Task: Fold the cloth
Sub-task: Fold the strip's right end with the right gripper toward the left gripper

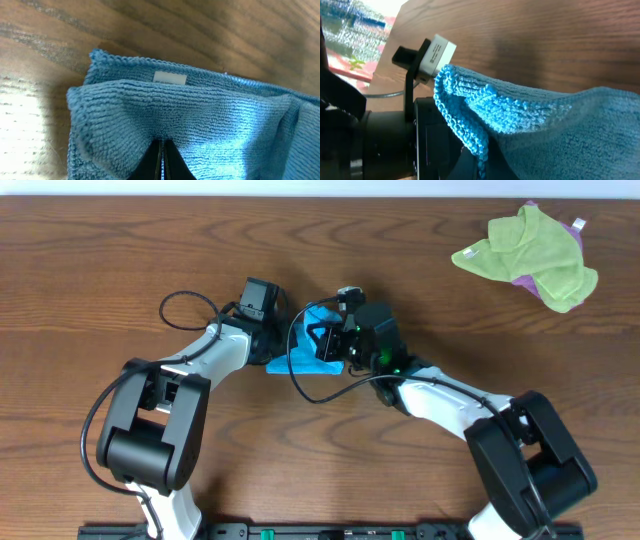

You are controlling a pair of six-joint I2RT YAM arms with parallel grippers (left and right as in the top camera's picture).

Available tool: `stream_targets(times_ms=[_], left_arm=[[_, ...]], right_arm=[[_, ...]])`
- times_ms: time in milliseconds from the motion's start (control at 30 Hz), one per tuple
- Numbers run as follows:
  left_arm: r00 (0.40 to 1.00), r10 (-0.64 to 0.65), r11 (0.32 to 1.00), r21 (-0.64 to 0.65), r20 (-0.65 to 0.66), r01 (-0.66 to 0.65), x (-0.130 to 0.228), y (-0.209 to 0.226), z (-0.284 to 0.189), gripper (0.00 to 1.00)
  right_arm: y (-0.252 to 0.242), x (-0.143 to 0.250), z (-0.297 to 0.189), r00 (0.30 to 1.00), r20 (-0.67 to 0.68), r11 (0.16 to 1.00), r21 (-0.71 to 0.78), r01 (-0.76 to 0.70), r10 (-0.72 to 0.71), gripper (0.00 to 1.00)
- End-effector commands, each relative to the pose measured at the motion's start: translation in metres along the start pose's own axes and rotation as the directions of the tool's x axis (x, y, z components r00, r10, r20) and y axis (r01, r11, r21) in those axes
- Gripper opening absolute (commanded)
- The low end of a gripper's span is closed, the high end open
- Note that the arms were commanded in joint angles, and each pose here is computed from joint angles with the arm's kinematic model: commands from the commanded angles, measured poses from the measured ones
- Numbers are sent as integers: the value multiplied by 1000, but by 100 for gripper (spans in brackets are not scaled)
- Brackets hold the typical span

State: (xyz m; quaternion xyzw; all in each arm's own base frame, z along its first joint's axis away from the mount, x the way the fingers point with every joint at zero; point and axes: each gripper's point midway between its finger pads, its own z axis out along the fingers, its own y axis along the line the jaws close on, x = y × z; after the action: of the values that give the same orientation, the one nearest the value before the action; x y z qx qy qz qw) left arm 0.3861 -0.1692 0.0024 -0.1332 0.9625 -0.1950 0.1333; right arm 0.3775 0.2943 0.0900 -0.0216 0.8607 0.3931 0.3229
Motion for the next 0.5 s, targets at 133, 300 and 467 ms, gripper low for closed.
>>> stream_targets(times_ms=[133,300,467], left_arm=[[999,36,999,-24,13,-36,-12,5,-23,6],[998,34,998,-49,61,-31,-26,12,-48,6],[991,49,998,-35,121,-45,-39,8,-72,6]], right_arm=[[1,0,6,999,9,999,17,40,-40,1],[-4,2,9,999,5,999,32,37,-37,1],[-5,8,16,999,-10,999,33,38,-38,1]])
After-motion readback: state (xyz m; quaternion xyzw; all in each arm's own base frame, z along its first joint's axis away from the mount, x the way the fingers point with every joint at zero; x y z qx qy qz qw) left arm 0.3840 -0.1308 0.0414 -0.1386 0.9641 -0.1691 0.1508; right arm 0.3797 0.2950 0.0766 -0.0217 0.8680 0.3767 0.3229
